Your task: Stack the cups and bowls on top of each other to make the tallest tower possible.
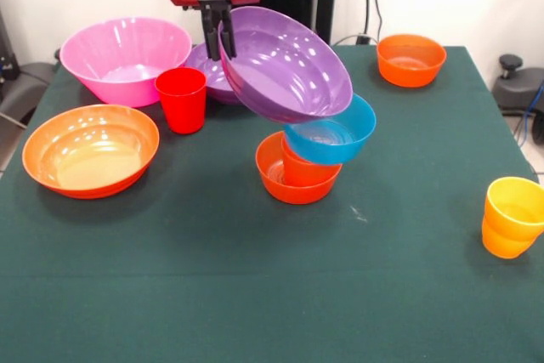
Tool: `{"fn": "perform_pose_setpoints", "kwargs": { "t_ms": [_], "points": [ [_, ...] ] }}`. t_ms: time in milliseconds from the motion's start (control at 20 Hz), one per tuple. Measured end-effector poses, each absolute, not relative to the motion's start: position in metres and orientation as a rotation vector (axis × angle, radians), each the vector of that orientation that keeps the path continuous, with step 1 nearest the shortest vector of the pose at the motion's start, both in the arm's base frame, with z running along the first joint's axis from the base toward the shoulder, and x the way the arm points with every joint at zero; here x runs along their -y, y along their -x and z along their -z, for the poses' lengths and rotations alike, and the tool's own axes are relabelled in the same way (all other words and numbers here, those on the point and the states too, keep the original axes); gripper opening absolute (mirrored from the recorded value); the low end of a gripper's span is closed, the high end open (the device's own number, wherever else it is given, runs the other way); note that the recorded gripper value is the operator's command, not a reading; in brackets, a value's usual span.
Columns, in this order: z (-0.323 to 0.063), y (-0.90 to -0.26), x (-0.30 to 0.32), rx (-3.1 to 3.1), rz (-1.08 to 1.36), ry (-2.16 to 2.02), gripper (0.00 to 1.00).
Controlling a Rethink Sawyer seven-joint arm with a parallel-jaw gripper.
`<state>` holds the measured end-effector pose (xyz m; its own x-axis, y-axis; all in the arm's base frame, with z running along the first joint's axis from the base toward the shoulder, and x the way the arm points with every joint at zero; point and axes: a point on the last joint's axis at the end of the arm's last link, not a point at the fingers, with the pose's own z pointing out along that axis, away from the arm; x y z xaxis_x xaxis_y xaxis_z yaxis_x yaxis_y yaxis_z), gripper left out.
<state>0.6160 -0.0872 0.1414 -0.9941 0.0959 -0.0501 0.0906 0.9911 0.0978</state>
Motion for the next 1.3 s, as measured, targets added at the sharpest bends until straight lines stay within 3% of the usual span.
{"fn": "perform_pose_setpoints", "kwargs": {
  "t_ms": [1300],
  "points": [
    [-0.167, -0.626, 0.066, -3.112, -0.32, -0.188, 0.0]
  ]
}}
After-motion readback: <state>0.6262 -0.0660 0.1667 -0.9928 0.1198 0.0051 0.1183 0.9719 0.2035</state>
